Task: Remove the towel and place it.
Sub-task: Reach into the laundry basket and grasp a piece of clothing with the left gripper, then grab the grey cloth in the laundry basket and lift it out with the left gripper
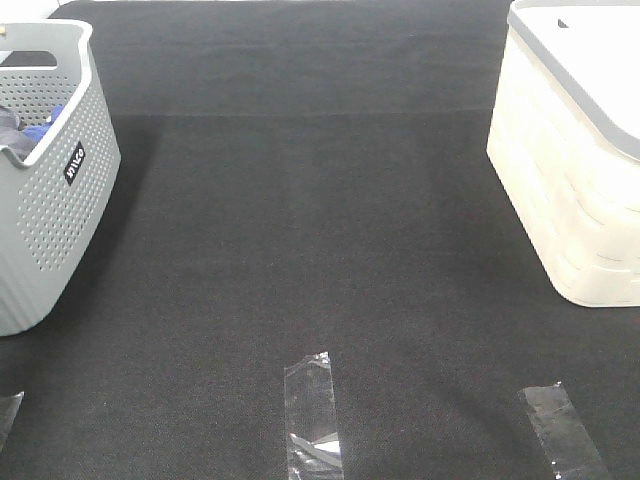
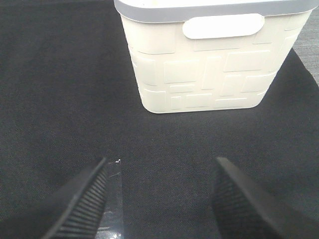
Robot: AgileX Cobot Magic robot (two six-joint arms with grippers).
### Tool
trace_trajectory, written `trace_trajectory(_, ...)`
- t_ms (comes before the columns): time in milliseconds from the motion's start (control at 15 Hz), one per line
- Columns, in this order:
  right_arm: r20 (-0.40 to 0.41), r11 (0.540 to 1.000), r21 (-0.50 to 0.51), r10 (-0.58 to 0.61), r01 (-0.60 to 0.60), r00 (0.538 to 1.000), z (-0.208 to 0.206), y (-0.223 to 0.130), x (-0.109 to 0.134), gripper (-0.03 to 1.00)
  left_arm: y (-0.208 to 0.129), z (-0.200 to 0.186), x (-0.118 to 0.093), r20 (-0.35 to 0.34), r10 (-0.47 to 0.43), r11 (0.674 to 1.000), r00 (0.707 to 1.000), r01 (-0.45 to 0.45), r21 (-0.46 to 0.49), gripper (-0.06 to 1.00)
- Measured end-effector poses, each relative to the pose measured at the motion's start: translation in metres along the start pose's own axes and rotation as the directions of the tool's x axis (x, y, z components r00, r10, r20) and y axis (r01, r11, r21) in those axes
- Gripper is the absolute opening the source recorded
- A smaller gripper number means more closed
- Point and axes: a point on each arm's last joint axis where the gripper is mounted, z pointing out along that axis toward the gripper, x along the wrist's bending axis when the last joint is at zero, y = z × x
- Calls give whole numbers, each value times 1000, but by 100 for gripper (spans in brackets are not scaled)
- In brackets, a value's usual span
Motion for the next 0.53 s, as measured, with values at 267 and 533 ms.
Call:
trace_trajectory(267, 0, 1000, 0, 0, 0, 1000, 0, 0, 0, 57, 12, 43, -14, -1, 11, 997, 1000, -11, 76, 63)
trace_trajectory(533, 0, 1000, 0, 0, 0, 1000, 0, 0, 0, 57, 5, 100, -32, 7, 24, 975, 1000, -25, 222, 63)
